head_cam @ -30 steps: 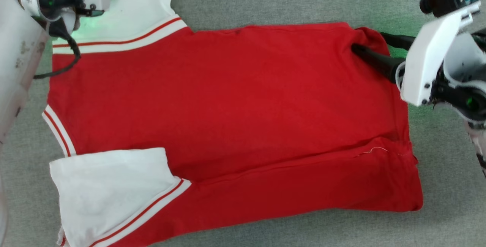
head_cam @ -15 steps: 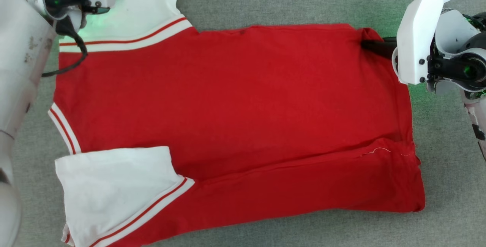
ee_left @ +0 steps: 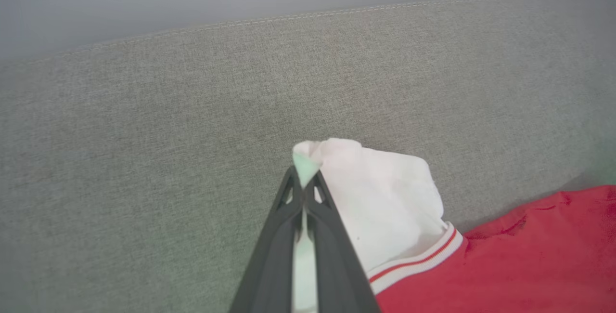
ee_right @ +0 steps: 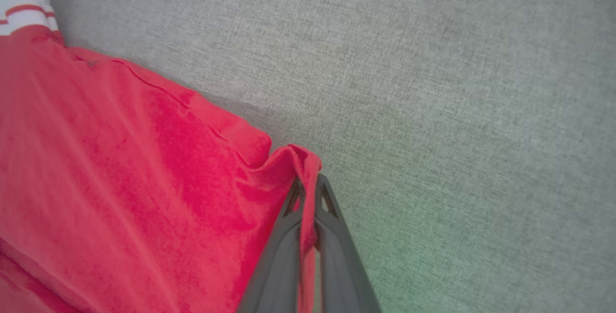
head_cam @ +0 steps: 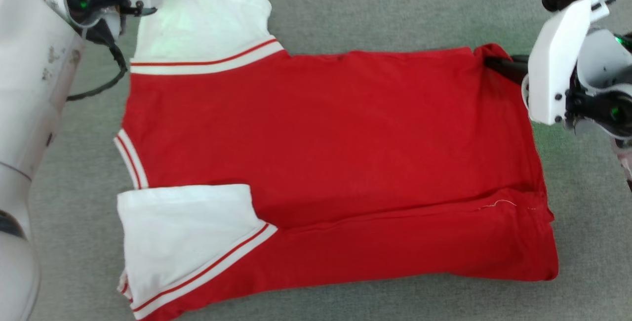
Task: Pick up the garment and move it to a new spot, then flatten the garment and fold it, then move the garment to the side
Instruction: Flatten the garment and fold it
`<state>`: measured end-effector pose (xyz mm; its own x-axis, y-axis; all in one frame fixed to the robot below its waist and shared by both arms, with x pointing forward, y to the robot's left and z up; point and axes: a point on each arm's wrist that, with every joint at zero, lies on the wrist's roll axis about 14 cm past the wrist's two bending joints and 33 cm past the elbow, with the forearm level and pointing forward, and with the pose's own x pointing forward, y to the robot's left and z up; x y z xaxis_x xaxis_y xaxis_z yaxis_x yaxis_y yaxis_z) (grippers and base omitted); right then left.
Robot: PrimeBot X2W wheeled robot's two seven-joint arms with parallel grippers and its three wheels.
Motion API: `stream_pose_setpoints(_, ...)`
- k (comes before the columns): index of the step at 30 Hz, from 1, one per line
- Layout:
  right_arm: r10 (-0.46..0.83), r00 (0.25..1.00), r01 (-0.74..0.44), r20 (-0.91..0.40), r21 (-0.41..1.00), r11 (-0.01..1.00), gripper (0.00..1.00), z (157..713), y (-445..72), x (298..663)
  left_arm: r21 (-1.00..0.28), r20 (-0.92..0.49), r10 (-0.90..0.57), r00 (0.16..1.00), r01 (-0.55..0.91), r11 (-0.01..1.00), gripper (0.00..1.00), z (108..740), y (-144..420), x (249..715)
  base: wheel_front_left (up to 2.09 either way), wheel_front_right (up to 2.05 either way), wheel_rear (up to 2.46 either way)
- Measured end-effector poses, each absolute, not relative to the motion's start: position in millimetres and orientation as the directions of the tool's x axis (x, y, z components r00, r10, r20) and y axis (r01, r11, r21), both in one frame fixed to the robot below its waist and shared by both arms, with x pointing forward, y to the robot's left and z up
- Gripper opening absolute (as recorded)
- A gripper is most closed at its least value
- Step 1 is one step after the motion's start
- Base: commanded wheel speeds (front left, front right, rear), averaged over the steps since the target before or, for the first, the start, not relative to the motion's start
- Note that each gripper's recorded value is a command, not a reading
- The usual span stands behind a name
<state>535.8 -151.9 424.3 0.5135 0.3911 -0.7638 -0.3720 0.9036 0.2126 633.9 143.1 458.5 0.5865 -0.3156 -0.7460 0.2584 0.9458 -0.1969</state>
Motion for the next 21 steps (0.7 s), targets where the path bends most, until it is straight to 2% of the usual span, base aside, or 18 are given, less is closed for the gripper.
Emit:
stream_pose_setpoints(14,0.427,0.578,-0.454,-0.696,0.161,0.876,0.00,461.2,-151.1,508.5,-0.136,-0.701,-0.298,0.648,0.289,0.948,0.00,521.3,186.1,581.0,0.00,0.00,0.00)
stream_pose_setpoints(21,0.431,0.582,-0.472,-0.689,0.146,0.870,0.00,469.4,-157.8,483.5,-0.142,-0.741,-0.286,0.608,0.275,0.951,0.00,525.6,195.9,522.4,0.00,0.00,0.00)
